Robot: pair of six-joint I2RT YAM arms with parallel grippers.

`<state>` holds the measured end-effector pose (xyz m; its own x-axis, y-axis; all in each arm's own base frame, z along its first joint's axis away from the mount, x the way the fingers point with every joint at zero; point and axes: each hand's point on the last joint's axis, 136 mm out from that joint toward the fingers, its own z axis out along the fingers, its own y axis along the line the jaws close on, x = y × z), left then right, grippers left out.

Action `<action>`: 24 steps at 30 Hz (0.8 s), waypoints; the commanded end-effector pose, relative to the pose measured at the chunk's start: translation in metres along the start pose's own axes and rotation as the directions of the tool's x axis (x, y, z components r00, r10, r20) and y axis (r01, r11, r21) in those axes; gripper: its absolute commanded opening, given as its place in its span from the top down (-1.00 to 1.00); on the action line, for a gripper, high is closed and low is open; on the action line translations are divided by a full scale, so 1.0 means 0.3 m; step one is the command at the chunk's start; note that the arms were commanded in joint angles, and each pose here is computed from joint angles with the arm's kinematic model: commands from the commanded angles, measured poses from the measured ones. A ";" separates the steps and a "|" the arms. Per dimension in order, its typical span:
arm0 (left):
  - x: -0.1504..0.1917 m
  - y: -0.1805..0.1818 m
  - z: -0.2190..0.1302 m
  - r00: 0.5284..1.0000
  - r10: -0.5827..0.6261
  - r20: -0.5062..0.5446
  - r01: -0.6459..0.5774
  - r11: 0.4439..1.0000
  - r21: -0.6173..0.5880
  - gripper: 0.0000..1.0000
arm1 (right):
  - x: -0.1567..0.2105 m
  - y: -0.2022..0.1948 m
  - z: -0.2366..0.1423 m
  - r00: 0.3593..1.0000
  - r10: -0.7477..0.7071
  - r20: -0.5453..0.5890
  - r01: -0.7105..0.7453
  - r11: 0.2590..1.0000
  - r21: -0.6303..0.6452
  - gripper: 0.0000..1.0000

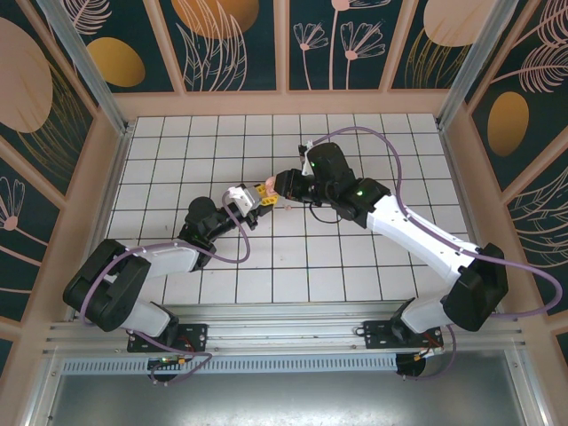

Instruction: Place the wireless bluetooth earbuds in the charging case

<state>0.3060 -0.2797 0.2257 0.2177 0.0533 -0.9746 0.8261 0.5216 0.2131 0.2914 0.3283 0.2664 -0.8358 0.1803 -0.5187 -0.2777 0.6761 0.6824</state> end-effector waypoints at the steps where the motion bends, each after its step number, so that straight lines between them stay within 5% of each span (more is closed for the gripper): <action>1: -0.095 0.012 -0.003 0.996 0.044 0.081 -0.043 0.999 -0.015 0.87 | 0.000 0.012 0.001 1.000 0.002 -0.007 -0.001 1.000 0.014 0.46; 24: -0.086 0.008 -0.003 0.997 0.037 0.073 -0.037 0.999 -0.010 0.88 | -0.057 0.047 -0.064 0.998 -0.052 0.045 0.052 0.999 0.005 0.01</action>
<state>0.3051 -0.2792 0.2295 0.2256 0.0480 -0.9730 0.8244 0.5228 0.2170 0.2919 0.3254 0.2766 -0.8207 0.1679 -0.5462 -0.2961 0.6926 0.6578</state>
